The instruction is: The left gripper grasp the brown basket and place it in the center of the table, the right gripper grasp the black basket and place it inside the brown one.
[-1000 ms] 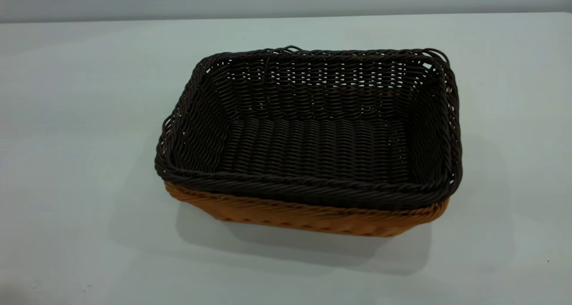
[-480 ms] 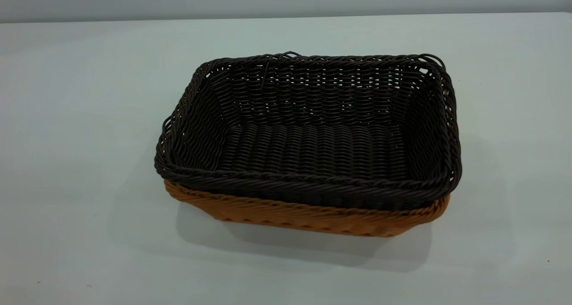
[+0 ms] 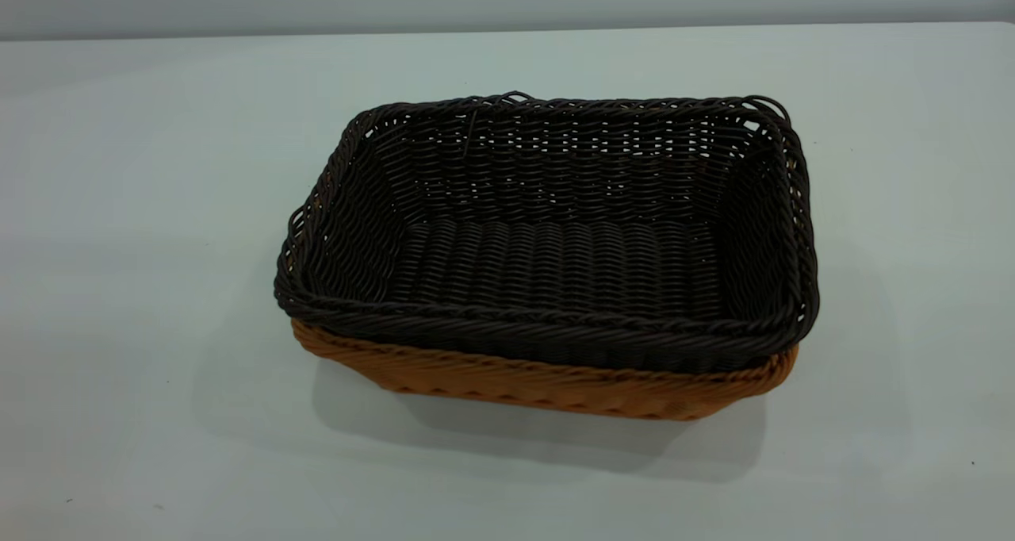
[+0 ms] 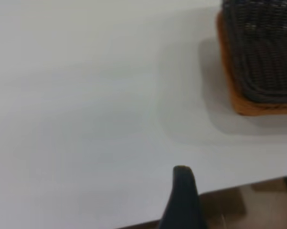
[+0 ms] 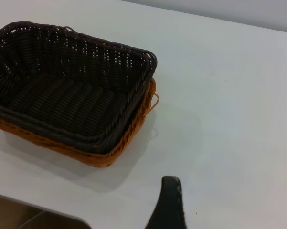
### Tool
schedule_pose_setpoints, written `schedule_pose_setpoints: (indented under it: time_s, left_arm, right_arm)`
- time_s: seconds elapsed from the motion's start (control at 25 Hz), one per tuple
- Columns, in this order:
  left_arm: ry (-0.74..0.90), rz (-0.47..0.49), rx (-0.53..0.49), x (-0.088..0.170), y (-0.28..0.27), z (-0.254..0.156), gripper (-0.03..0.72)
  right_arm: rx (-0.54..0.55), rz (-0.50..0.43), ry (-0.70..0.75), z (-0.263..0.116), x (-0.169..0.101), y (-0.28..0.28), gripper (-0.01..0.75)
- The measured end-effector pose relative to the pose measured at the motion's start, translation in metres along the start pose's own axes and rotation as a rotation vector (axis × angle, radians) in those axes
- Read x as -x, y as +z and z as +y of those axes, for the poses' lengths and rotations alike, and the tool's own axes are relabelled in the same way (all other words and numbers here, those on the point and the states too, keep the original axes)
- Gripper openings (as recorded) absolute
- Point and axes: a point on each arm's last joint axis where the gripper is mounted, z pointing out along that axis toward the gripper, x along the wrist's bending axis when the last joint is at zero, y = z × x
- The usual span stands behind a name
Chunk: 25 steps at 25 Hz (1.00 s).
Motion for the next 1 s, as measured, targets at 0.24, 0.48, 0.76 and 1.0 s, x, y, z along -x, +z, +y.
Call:
schedule_pose_setpoints:
  time_s: [0.24,0.48,0.76,1.0]
  left_arm:
    - [-0.017,0.018,-0.004,-0.002,-0.005,-0.008,0.513]
    - [0.004,0.098,-0.095,-0.009,-0.007,-0.017,0.513]
    - [0.014,0.125,-0.097,-0.012,-0.003,-0.019,0.513]
    - [0.014,0.125,-0.097,-0.012,-0.003,-0.019,0.513]
  right_arm:
    - [0.007,-0.001,-0.002,-0.001,0.000,-0.001,0.574]
    - [0.007,-0.001,-0.002,-0.001,0.000,-0.001,0.574]
    - [0.006,-0.002,-0.002,-0.001,0.000,-0.001,0.549]
    - [0.006,-0.002,-0.002,-0.001,0.000,-0.001,0.509]
